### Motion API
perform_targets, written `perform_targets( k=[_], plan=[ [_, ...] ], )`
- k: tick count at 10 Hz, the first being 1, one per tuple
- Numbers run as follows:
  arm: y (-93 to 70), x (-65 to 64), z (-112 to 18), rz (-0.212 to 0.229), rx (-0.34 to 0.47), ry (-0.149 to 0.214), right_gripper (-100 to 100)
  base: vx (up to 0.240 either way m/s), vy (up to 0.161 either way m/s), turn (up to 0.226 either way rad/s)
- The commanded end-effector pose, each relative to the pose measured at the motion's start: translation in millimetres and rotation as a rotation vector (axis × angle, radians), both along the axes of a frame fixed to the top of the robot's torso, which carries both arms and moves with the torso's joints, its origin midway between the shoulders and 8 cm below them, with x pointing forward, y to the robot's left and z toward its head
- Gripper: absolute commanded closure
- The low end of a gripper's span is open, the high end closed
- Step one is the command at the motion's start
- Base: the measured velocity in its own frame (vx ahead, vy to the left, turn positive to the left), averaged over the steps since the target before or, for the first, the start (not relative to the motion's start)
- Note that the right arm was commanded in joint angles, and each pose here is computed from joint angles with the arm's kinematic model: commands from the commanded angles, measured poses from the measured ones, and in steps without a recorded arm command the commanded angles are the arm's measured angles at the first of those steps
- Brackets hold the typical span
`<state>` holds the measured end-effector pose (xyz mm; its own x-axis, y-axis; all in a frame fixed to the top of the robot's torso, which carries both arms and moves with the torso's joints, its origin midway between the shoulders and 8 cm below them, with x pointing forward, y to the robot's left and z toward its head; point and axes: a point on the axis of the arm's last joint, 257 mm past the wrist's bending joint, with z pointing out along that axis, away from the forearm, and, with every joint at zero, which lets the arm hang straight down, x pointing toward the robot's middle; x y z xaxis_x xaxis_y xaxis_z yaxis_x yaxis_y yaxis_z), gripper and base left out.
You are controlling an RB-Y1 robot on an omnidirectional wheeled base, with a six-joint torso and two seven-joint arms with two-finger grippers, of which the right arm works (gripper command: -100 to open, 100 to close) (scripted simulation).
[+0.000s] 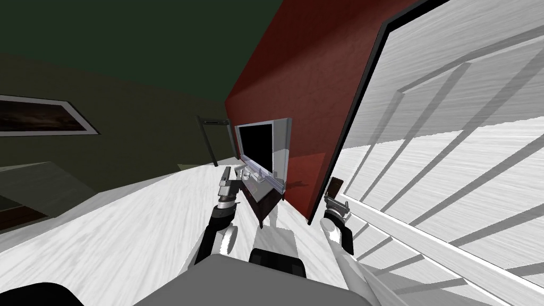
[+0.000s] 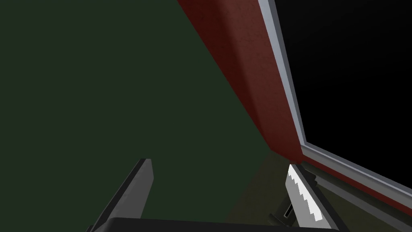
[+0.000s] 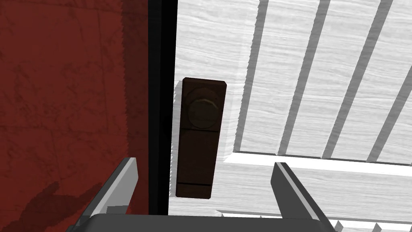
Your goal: Pull the door open
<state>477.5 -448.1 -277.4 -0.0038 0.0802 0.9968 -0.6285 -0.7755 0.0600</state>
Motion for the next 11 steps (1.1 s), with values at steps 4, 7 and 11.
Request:
perform_targets(
  k=[4, 7, 11],
  plan=[
    [-5.9, 1.6, -15.0, -0.024, 0.066, 0.002, -100, 0.027, -0.097, 0.104],
    [-56.8, -12.5, -22.6, -0.069, 0.069, 0.009, -100, 0.051, 0.002, 0.178],
    [-85.1, -21.4, -24.1, -0.096, 0.07, 0.01, -100, 0.045, -0.005, 0.082]
  ],
)
